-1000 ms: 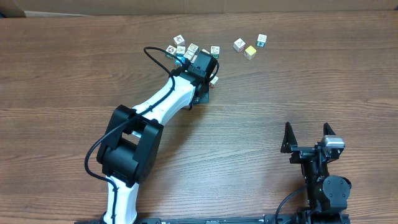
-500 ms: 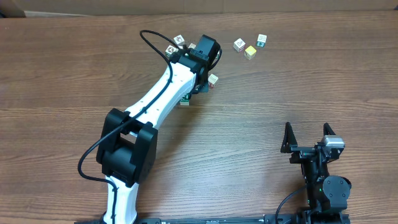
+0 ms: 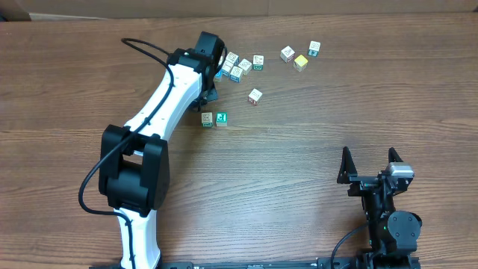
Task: Form a horizontal line
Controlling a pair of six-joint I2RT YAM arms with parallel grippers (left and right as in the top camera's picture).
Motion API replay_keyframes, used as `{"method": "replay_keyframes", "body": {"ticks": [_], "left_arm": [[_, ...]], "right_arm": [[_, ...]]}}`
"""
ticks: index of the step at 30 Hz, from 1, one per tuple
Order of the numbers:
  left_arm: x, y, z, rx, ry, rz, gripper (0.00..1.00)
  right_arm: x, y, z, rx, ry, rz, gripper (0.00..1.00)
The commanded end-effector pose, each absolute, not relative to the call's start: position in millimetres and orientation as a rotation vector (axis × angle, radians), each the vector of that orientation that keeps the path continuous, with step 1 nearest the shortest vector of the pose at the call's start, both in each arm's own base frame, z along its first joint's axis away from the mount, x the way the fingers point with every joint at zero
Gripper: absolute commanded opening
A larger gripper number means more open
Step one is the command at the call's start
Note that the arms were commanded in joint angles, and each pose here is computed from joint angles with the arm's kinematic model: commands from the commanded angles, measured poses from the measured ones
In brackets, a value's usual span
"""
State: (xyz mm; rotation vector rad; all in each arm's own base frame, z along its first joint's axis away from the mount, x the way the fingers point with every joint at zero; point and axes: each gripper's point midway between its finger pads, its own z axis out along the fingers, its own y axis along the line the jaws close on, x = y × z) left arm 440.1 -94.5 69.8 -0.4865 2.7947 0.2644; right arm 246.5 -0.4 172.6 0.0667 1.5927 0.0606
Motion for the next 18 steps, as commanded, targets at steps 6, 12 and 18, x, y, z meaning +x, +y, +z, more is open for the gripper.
{"method": "replay_keyframes", "body": {"ticks": [6,12,18], "left_arm": [[425.6,-89.2,49.4,-0.572,2.844,0.210,0.04],[426.5,-106.4,45.8,-0.527,2.874,0.101,0.04],[424.4,-109.8,45.6,-0.506,2.883,0.099,0.04]], "right_arm": [[246.5,1.5,170.1,0.056,1.592,0.064,1.00],[246.5,1.5,170.2,0.056,1.592,0.064,1.00],[246.5,1.5,170.1,0.056,1.592,0.064,1.00]]}}
